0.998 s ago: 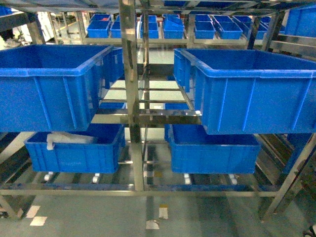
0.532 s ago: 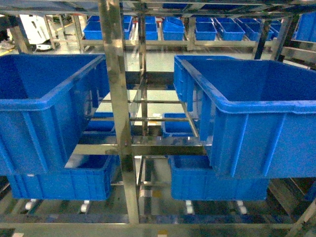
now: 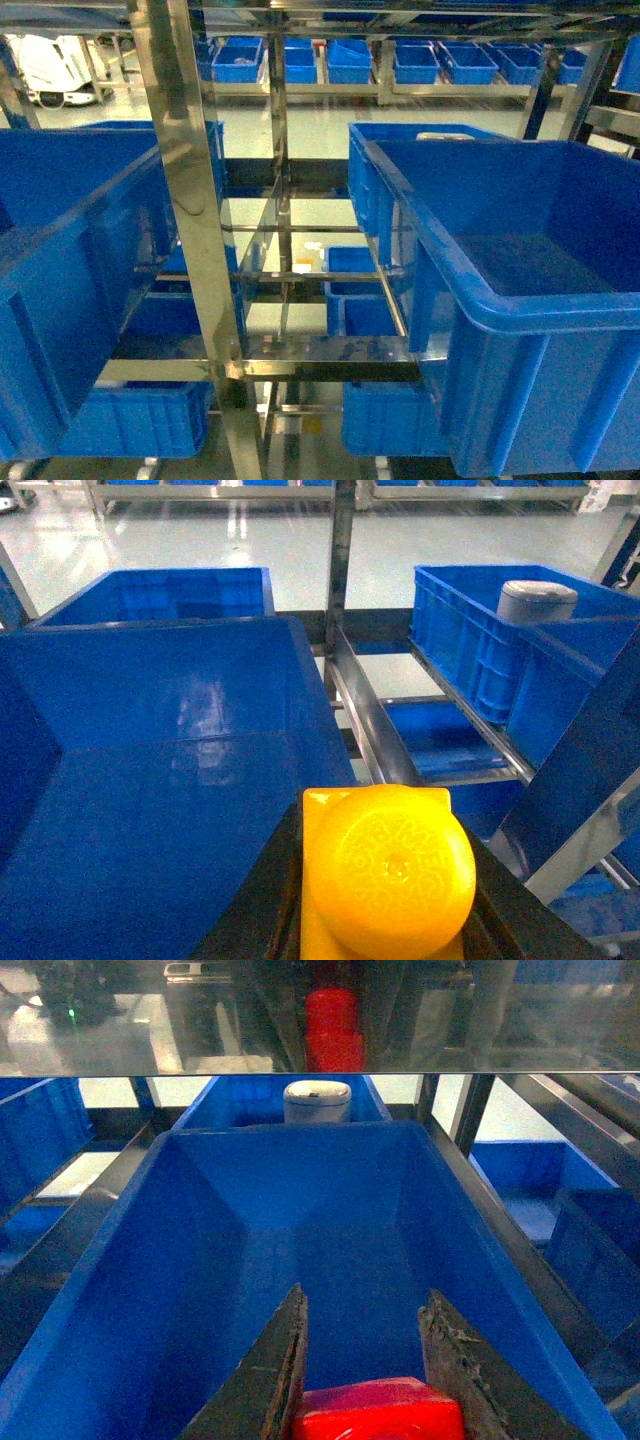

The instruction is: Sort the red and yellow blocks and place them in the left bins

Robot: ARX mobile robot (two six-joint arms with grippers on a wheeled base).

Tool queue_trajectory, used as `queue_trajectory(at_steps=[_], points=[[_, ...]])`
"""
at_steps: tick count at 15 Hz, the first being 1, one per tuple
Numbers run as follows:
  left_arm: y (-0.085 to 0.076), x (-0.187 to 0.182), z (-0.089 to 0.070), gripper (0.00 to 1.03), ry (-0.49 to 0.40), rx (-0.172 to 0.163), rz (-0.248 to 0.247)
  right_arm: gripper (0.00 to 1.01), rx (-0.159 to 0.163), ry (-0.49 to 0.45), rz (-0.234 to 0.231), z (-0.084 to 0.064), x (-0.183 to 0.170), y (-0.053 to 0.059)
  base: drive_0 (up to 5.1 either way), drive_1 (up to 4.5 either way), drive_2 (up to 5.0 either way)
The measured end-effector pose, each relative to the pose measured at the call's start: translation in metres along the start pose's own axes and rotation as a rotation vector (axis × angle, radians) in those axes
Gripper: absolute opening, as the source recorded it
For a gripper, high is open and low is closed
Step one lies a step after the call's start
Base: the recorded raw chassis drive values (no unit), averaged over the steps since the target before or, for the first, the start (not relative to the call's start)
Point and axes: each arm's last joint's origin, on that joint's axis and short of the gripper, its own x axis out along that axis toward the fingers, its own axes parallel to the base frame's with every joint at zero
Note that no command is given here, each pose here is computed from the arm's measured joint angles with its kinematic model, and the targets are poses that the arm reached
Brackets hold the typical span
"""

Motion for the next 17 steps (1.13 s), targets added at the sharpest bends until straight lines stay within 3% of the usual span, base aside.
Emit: queue_trajectory(at_steps=[6,7,10,13,17], points=[[0.001,0.0,0.0,0.27,-0.002,0.0,0.003,0.28,0.004,0.029,0.019,-0.003,-0.001,-0.001,0.0,0.0,0.0],[0.001,0.0,0.0,0.27,-0.002,0.0,0.005,0.28,0.016,0.078,0.03,-0.007,0.001,-0.002,0.0,0.0,0.0],[0.001,0.0,0.0,0.27,-0.002,0.0,0.003,0.28,0.089,0.19,0.063,-0.023,0.016,-0.003,0.0,0.0,0.0],[0.001,0.0,0.0,0.27,-0.002,0.0,0.004,0.28,0.13,0.264,0.098,-0.039,0.038,0.003,0.0,0.0,0.0],[0.001,0.0,0.0,0.27,-0.002,0.0,0.003,0.28,0.119,0.251,0.09,-0.037,0.058,0.008,0.0,0.0,0.0]])
